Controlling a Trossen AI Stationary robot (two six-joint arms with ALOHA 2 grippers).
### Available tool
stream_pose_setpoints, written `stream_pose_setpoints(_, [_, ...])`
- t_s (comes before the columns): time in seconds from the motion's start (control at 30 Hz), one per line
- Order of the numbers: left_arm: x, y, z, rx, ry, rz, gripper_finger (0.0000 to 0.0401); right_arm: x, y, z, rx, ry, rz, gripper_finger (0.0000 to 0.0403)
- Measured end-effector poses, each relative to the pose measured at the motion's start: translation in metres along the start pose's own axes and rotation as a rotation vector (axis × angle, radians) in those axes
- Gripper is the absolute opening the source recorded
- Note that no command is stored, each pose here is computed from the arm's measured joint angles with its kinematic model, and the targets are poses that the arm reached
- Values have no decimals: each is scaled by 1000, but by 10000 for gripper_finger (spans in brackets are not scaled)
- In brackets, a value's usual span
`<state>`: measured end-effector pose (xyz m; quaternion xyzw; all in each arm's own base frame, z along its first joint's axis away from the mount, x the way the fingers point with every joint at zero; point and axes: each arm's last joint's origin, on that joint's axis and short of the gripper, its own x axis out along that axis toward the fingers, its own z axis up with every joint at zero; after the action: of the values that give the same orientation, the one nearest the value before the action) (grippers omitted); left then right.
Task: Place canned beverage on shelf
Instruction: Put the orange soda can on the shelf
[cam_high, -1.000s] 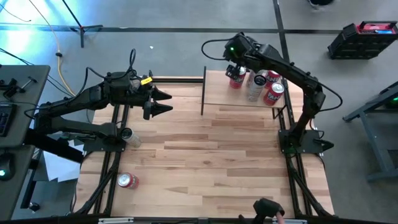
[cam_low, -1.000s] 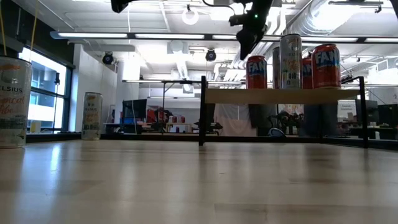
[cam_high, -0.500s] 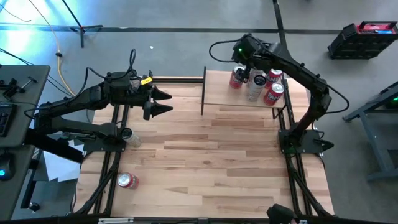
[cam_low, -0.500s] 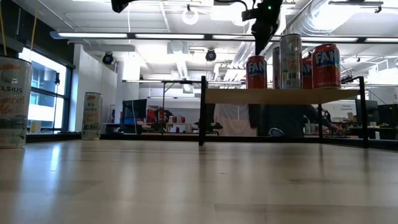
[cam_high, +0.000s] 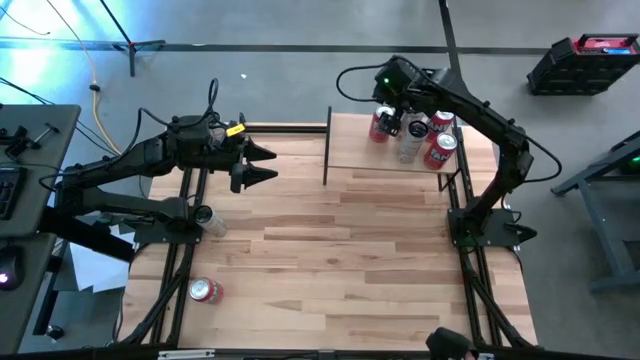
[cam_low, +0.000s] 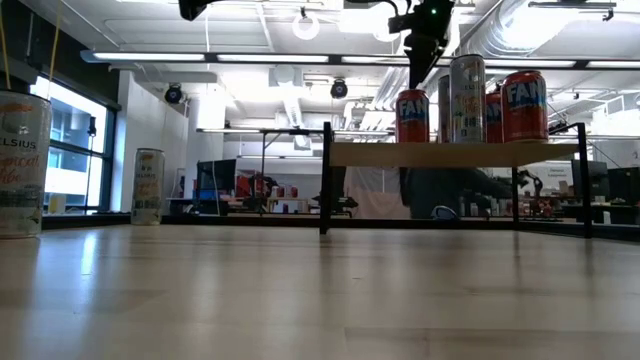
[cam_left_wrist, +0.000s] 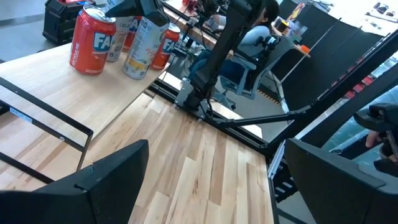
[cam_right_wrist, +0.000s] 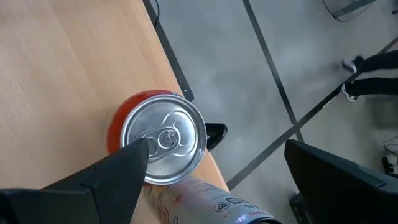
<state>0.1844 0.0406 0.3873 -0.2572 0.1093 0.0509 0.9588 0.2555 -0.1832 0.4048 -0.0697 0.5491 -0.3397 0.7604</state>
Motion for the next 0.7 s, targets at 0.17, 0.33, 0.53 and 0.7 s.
stream_pose_setpoints(0.17, [0, 0, 0, 0, 0, 0, 365, 3, -6, -2, 20, 10, -7, 362])
stream_pose_setpoints(0.33, [0, 0, 0, 0, 0, 0, 365, 4, -9, -3, 31, 14, -5, 362])
stream_pose_setpoints(0.53, [0, 0, 0, -1, 0, 0, 365, 6, -7, -2, 26, 5, 38, 362])
stream_pose_setpoints(0.7, [0, 0, 0, -17, 1, -1, 365, 8, -7, -1, 29, 14, 34, 362])
